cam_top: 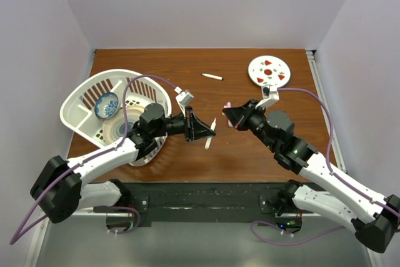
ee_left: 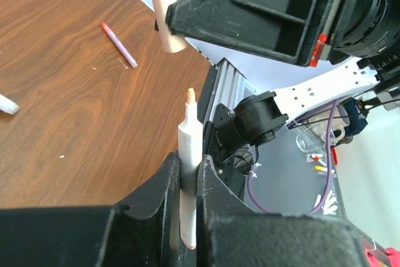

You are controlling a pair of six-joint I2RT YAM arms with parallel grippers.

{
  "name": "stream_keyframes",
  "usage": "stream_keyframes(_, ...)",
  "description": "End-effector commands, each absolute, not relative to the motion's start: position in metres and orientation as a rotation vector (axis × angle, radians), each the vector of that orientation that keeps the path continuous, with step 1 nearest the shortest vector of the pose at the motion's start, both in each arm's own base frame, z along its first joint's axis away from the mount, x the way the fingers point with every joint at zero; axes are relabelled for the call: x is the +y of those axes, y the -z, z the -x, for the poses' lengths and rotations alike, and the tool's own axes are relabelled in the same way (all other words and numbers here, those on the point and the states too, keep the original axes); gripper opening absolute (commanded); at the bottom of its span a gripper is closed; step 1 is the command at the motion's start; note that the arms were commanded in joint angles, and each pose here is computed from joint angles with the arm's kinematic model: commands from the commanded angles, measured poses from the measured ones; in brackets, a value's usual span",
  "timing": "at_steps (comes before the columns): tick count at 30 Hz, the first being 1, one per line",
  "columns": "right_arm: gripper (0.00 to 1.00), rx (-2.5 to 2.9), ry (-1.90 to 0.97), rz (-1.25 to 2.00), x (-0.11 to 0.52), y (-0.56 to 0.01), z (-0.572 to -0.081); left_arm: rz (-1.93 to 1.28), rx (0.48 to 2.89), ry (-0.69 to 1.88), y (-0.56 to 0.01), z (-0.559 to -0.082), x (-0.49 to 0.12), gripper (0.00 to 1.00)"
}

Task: Insert the pens into the pen caps

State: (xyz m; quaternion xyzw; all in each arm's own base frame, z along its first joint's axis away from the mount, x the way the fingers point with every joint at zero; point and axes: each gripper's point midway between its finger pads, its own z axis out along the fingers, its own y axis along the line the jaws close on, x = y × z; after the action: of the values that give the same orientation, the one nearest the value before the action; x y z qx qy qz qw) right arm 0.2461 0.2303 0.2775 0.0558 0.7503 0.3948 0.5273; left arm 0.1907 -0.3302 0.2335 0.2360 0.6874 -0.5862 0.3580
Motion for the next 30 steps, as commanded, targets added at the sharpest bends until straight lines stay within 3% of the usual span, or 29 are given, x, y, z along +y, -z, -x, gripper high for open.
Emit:
stream_keyframes(1, 0.00, 1.688, -1.046, -0.150, 0.236, -0.306, -0.245, -0.637, 1.695, 1.566, -0.247, -0.186, -0.336, 0.00)
stream_keyframes(30, 0.00, 1.731, -1.160, -0.076, 0.255, -0.281, -0.232, -0.652, 1.696, 1.541, -0.244, -0.192, -0.339, 0.00)
